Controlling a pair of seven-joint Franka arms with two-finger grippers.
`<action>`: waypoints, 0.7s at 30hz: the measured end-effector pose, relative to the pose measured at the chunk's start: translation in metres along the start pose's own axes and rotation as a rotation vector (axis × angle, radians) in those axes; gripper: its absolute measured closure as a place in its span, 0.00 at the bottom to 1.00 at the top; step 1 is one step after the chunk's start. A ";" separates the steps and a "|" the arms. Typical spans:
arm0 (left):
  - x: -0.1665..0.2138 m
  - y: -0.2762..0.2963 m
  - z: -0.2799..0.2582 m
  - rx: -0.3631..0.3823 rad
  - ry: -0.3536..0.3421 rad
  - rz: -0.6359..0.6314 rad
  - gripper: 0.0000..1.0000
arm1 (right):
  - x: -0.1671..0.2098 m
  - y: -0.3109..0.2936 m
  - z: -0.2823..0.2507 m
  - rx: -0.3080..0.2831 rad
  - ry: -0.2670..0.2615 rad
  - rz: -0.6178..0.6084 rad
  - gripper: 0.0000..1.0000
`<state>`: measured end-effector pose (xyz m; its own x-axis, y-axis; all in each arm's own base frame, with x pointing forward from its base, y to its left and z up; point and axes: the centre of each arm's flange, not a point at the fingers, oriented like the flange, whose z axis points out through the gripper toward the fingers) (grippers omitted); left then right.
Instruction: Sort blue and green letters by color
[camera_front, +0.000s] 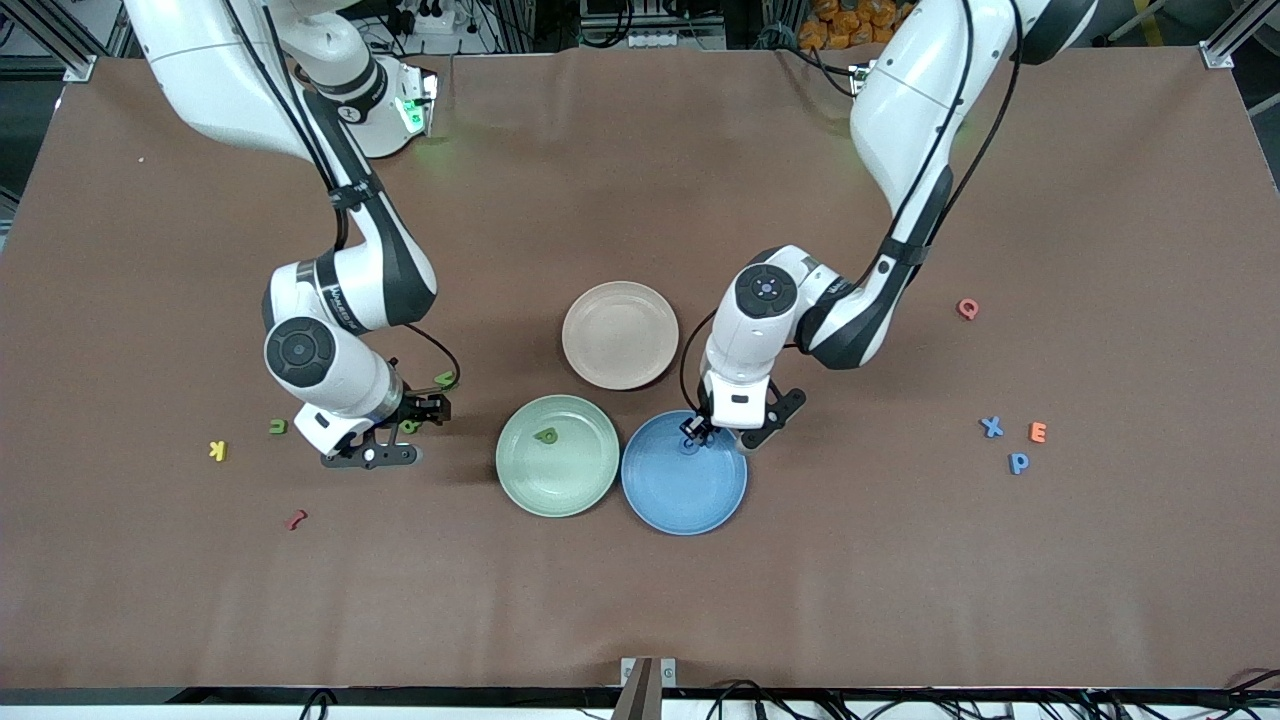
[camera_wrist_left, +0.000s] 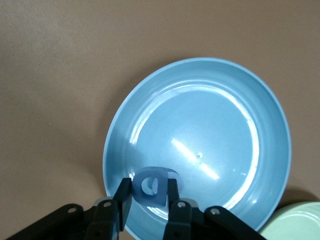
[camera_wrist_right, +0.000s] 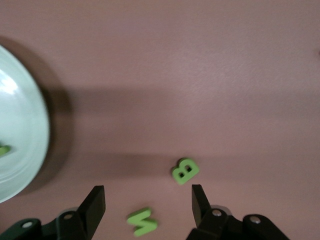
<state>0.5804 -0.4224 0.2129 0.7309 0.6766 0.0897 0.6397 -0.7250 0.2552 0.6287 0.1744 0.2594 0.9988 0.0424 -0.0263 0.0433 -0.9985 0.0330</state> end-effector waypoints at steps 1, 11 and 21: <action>-0.002 0.000 0.002 0.002 0.002 0.005 0.61 | -0.001 0.002 0.003 0.000 0.006 0.000 0.22; -0.001 -0.001 0.005 0.008 0.032 0.052 0.14 | -0.013 0.022 0.036 -0.010 0.055 -0.011 0.22; 0.041 -0.015 0.007 0.067 0.049 0.151 0.00 | -0.024 0.033 0.059 -0.008 0.062 -0.013 0.22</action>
<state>0.6025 -0.3848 0.2060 0.8084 0.5637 0.1697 0.5391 -0.8247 0.1711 0.6047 0.1385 0.2019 0.9977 0.0579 0.0347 0.0565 -0.9976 0.0407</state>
